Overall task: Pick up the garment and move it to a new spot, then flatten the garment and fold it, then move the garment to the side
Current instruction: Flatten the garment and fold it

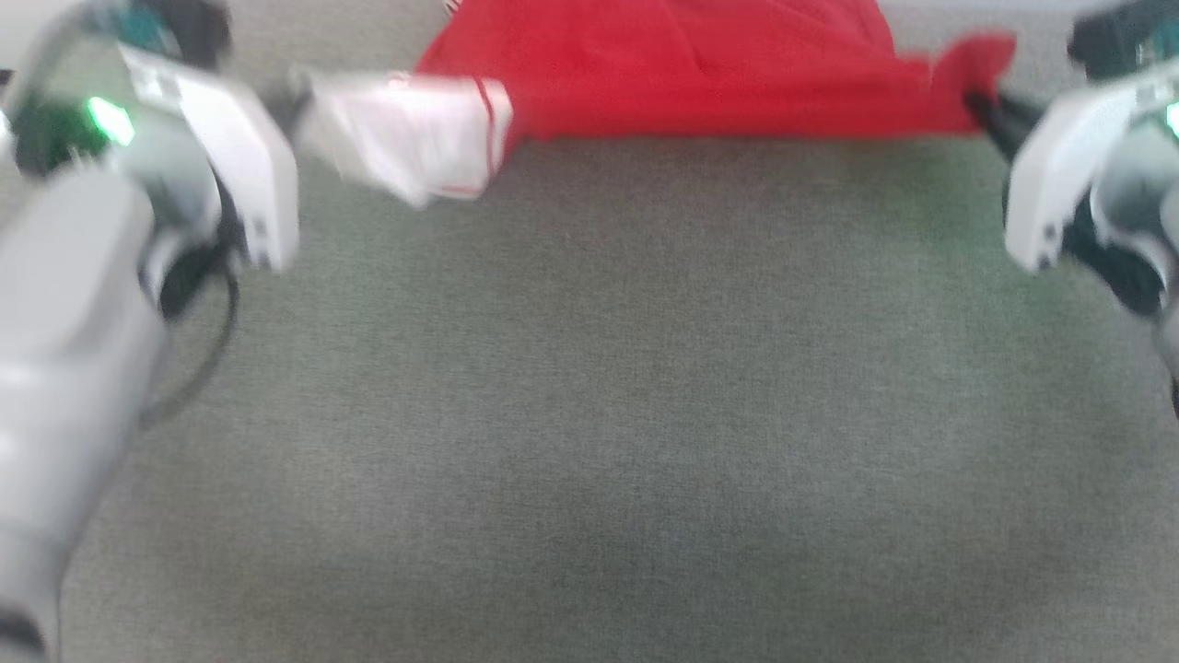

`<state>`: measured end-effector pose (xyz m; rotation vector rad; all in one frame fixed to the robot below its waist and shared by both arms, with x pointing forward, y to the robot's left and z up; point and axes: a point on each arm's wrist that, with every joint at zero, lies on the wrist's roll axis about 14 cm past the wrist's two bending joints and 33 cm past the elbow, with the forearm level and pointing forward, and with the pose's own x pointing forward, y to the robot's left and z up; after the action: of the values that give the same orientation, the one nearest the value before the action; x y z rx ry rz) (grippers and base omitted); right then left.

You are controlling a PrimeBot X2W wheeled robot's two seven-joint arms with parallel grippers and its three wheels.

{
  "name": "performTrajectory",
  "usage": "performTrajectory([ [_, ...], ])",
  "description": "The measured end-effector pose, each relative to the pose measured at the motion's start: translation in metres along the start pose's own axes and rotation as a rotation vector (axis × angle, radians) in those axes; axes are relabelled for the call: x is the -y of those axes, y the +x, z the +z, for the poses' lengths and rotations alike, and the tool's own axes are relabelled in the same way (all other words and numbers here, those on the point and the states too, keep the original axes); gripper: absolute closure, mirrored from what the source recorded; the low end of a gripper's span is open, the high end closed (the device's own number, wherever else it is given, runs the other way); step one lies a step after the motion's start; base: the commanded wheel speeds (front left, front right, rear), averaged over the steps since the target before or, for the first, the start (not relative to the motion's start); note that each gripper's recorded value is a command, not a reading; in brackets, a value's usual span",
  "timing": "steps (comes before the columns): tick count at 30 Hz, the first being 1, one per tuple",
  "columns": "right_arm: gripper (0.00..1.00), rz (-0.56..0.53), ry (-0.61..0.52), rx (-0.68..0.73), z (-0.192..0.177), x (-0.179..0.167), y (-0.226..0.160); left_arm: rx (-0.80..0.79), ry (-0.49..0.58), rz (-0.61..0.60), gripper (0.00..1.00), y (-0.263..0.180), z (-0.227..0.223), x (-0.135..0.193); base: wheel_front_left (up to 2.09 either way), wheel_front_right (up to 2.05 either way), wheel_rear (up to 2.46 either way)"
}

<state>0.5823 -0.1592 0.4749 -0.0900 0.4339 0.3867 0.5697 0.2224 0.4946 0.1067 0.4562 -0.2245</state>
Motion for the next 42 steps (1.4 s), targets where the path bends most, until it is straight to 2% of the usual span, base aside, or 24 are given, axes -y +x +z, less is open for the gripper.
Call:
performTrajectory([
  [4,1.0,0.033,0.021,-0.064,-0.031,-0.006,-0.018,-0.144,-0.051,-0.063,1.0,-0.024,-0.055,0.019,0.0,0.0,0.0],
  [9,1.0,0.068,0.032,-0.135,-0.066,-0.013,-0.044,-0.268,-0.096,-0.104,1.0,-0.061,-0.104,0.045,0.0,0.0,0.0],
  [22,1.0,0.132,0.064,-0.291,-0.132,-0.034,-0.102,-0.467,-0.225,-0.146,1.0,-0.152,-0.176,0.102,0.0,0.0,0.0],
  [32,1.0,0.223,0.134,-0.451,-0.181,-0.068,-0.153,-0.568,-0.287,-0.192,1.0,-0.193,-0.199,0.136,0.0,0.0,0.0],
  [37,1.0,0.241,0.17,-0.483,-0.189,-0.076,-0.168,-0.57,-0.278,-0.182,1.0,-0.194,-0.194,0.133,0.0,0.0,0.0],
  [42,1.0,0.219,0.176,-0.445,-0.182,-0.074,-0.169,-0.511,-0.229,-0.145,1.0,-0.185,-0.172,0.115,0.0,0.0,0.0],
])
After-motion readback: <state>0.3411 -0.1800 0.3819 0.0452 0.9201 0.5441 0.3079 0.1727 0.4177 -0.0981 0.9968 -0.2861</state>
